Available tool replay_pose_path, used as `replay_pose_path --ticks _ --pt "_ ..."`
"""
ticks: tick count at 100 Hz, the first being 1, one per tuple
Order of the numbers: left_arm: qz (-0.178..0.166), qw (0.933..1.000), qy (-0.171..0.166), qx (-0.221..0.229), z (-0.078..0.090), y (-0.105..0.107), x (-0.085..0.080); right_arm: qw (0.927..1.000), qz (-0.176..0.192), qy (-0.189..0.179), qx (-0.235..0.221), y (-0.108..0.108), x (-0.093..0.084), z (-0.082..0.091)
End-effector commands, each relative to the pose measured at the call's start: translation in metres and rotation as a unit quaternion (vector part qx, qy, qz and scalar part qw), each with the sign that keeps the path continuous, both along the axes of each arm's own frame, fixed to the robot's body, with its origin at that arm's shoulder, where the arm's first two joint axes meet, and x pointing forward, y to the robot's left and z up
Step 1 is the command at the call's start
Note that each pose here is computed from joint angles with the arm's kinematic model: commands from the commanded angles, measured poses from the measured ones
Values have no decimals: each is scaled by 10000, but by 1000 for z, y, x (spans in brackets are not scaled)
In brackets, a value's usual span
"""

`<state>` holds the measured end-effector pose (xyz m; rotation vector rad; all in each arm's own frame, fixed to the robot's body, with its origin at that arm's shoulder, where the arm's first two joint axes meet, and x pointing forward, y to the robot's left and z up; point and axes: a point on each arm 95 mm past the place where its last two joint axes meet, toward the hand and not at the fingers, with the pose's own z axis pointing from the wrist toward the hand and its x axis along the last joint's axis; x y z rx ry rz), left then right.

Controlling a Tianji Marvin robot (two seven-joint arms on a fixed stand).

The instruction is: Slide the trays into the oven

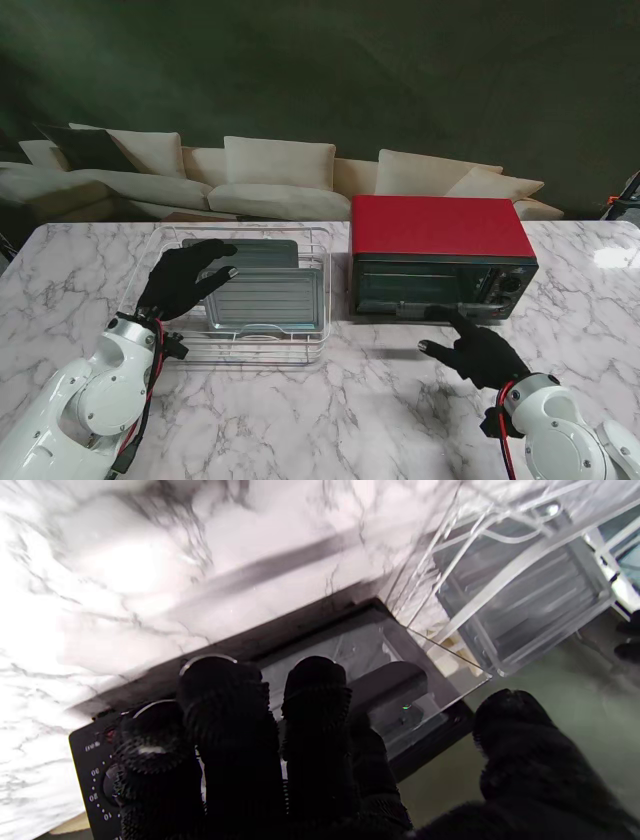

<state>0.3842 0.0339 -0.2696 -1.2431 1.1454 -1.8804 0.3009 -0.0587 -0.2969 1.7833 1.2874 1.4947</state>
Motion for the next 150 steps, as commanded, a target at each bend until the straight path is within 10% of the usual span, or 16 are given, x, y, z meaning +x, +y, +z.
replay_pose_path --ticks 1,59,94,123,150 --pt "5 10000 48 22 -2 -1 -1 9992 58 360 -140 1 -11 -11" --pt "82 10000 28 12 0 2 -2 9962 393 742 248 3 -34 2" --pt "84 10000 11 6 0 4 -2 9937 423 -772 693 13 -20 31" --pt "93 9999 37 41 0 6 -2 9668 58 -2172 1347 30 16 43" --pt "39 9999 111 108 -2 4 -1 9627 -183 -2048 1761 32 40 21"
